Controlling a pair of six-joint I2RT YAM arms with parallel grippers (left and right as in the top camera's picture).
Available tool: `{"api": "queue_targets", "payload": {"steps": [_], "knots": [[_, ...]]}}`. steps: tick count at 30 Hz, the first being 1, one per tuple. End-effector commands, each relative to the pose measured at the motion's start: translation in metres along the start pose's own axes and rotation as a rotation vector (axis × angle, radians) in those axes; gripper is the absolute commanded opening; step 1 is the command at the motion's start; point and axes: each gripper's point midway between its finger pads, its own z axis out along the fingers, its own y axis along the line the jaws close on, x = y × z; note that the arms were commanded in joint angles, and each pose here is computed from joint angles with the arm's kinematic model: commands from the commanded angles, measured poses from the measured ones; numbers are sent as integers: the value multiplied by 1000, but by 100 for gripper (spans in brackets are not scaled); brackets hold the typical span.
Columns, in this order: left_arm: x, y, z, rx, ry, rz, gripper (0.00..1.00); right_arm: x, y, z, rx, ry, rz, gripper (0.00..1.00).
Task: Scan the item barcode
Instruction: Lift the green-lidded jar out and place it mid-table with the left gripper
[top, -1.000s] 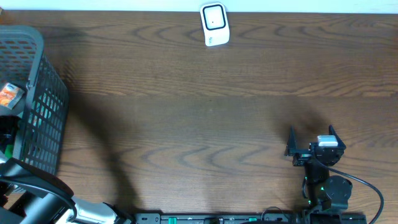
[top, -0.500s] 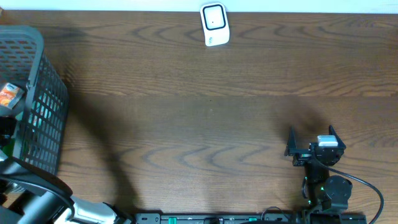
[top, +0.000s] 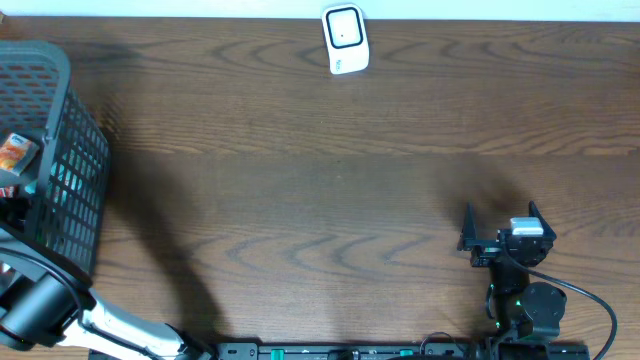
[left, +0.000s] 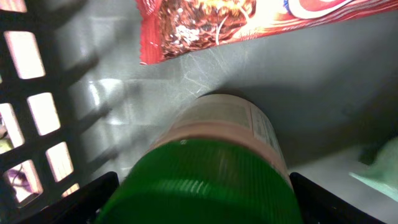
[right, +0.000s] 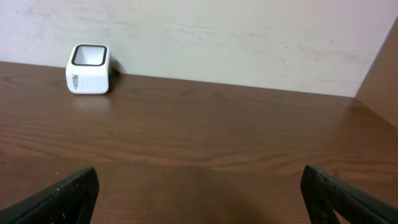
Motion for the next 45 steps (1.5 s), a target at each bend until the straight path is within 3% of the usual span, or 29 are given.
{"api": "queue_targets", "payload": {"steps": [1, 6, 10, 17, 24, 28, 32, 37, 41, 45], "knots": [[3, 3, 14, -33, 30, -3, 85, 2, -1, 0, 7, 5, 12, 99], [2, 2, 16, -33, 29, -3, 79, 2, -1, 0, 7, 5, 12, 99], [3, 2, 15, -35, 33, -1, 62, 2, -1, 0, 7, 5, 12, 99], [3, 4, -1, -18, 24, -5, 57, 2, -1, 0, 7, 5, 12, 99], [-17, -5, -97, 176, -113, -18, 57, 2, -1, 0, 7, 5, 12, 99], [-11, -13, -188, 439, -213, -19, 57, 2, -1, 0, 7, 5, 12, 99], [17, -15, -285, 761, -326, 36, 57, 2, -1, 0, 7, 5, 12, 99], [95, -19, -395, 1162, -428, 253, 58, 2, -1, 0, 7, 5, 12, 99], [165, -27, -434, 1295, -429, 442, 59, 2, -1, 0, 7, 5, 12, 99], [224, -43, -432, 1299, -343, 613, 60, 2, -1, 0, 7, 5, 12, 99]]}}
